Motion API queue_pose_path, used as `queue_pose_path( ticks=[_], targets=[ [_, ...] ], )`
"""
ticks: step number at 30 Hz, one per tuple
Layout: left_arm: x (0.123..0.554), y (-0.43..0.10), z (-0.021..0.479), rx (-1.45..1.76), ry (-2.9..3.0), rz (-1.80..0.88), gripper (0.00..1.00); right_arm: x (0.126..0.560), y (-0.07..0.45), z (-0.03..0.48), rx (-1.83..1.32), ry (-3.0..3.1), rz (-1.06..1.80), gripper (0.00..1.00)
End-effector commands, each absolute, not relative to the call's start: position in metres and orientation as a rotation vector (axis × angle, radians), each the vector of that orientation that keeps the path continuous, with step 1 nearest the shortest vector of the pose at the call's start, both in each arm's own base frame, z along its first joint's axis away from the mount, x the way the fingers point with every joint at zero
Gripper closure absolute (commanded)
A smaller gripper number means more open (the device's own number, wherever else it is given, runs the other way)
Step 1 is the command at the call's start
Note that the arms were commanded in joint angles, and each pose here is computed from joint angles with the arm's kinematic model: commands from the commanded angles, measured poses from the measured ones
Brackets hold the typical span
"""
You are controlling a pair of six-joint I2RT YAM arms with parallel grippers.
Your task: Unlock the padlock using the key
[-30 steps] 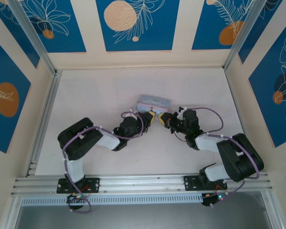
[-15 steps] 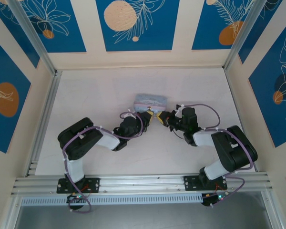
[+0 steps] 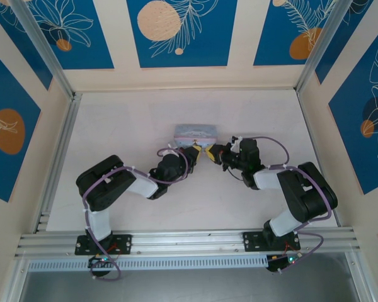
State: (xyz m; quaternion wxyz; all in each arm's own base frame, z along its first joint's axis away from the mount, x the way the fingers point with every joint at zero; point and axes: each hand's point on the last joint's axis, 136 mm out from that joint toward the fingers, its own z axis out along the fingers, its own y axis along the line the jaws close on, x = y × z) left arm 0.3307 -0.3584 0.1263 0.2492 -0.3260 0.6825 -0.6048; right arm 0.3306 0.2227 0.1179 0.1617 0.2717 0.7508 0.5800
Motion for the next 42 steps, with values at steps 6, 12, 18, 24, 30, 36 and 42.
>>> queue_pose_path(
  ticks=[6, 12, 18, 24, 30, 36, 42],
  targets=[
    [0.302, -0.387, 0.169, -0.709, 1.849, -1.87, 1.0, 0.337, 0.241, 0.136, 0.532, 2.167, 1.678, 1.0],
    [0.301, -0.388, 0.174, -0.695, 1.851, -1.87, 1.0, 0.335, 0.242, 0.13, 0.398, 2.222, 1.627, 1.0],
    [0.303, -0.388, 0.174, -0.707, 1.844, -1.874, 1.0, 0.333, 0.247, 0.131, 0.423, 2.205, 1.691, 1.0],
    [0.303, -0.383, 0.173, -0.72, 1.844, -1.85, 1.0, 0.333, 0.247, 0.134, 0.462, 2.206, 1.744, 1.0],
    [0.303, -0.375, 0.159, -0.739, 1.868, -1.799, 1.0, 0.327, 0.252, 0.14, 0.393, 2.256, 1.778, 1.0],
    [0.303, -0.372, 0.154, -0.728, 1.882, -1.773, 1.0, 0.321, 0.253, 0.133, 0.346, 2.309, 1.792, 1.0],
    [0.3, -0.373, 0.152, -0.711, 1.903, -1.763, 1.0, 0.324, 0.25, 0.135, 0.322, 2.318, 1.824, 1.0]
  ],
)
